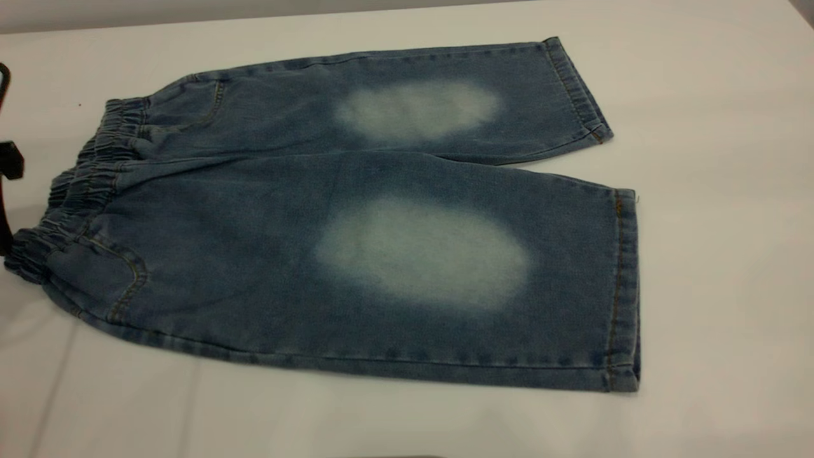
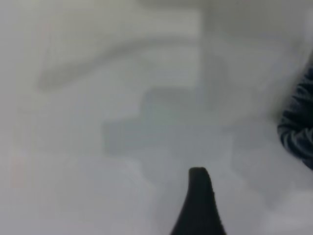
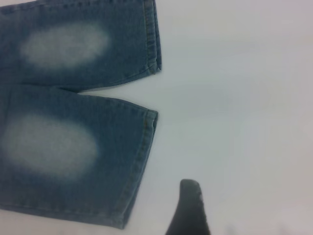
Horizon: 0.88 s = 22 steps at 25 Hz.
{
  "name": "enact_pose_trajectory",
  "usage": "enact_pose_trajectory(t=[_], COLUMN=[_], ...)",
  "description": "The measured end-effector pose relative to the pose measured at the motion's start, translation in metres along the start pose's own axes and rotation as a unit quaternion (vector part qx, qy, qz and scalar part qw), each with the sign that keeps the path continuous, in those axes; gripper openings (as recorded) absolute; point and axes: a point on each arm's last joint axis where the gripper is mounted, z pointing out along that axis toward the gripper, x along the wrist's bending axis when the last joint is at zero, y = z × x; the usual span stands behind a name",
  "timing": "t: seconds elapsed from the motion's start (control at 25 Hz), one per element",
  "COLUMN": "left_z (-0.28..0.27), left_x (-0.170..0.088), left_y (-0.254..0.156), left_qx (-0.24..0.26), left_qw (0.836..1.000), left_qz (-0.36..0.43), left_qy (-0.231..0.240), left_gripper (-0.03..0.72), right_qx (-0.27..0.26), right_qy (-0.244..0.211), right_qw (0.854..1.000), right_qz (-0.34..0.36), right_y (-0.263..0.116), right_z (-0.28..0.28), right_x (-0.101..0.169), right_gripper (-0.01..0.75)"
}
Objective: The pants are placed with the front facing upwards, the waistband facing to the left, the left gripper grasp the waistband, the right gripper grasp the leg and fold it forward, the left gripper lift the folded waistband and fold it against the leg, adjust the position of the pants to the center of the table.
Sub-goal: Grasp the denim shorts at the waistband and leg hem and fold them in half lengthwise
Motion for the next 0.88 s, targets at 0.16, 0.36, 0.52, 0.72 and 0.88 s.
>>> enact_pose_trajectory(t=[0.16, 0.36, 0.52, 0.72, 0.88], left_z=[0.016, 0.027, 0.027, 0.02, 0.003], left_x=[-0.002, -0.003, -0.003, -0.003, -0.003], left_y=[-0.002, -0.002, -0.002, -0.002, 0.003], left_qx=[0.006, 0.003, 0.013, 0.016, -0.007], left_qw=[1.0, 1.0, 1.0, 1.0, 1.0], left_qz=[0.002, 0.002, -0.003, -0.011, -0.01], left_qy=[-0.003, -0.007, -0.005, -0.004, -0.011], left_gripper=[0.515, 0.515, 0.515, 0.515, 0.515], right_qx=[0.0, 0.0, 0.0, 0.0, 0.0], right_qy=[0.0, 0.0, 0.0, 0.0, 0.0], right_qw=[1.0, 1.0, 1.0, 1.0, 1.0], right_qz=[0.0, 0.0, 0.0, 0.0, 0.001], right_y=[0.0, 0.0, 0.0, 0.0, 0.0], right_z=[0.0, 0.0, 0.0, 0.0, 0.0], right_x=[0.0, 0.0, 0.0, 0.0, 0.0], right_gripper=[0.496, 0.496, 0.496, 0.496, 0.496])
